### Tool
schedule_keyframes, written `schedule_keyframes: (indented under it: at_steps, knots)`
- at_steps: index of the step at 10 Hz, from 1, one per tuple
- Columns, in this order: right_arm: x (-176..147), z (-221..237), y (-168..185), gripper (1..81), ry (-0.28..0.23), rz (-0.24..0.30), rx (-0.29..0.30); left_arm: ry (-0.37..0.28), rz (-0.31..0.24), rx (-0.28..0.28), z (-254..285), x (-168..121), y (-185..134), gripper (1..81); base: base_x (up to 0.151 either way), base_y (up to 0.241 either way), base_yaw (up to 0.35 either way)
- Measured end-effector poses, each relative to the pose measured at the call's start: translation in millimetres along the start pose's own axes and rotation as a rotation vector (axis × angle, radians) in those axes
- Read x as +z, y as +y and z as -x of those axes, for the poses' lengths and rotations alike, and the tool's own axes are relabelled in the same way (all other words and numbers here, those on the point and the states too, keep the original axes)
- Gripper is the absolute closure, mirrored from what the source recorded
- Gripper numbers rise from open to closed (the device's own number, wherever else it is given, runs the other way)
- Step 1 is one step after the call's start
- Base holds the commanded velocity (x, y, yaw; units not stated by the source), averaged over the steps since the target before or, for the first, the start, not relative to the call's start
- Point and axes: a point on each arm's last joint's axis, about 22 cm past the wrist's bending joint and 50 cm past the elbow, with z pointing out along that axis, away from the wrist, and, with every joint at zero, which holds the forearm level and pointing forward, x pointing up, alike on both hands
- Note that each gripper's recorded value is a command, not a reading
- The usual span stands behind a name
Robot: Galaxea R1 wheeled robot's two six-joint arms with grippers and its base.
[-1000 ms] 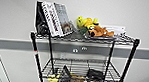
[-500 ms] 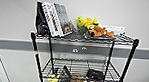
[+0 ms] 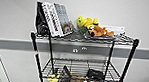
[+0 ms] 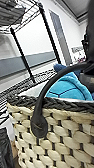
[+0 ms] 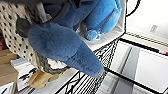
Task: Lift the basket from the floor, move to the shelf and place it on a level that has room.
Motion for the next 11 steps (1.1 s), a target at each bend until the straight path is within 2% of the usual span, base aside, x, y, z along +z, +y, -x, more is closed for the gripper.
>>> schedule_keyframes:
  at_steps: [4,6,11]
  knots:
    - [-14,-12,-43,81.1,0.004,-0.063,-0.036,0.001,0.092,0.051,-13,-15,62,81.1,0.0,0.0,0.0]
    - [-26,-26,-65,81.1,0.021,-0.089,-0.062,0.008,0.139,0.087,-23,-17,91,81.1,0.0,0.0,0.0]
    - [-47,-53,-110,81.1,0.046,-0.138,-0.129,0.002,0.188,0.13,-39,-20,127,81.1,0.0,0.0,0.0]
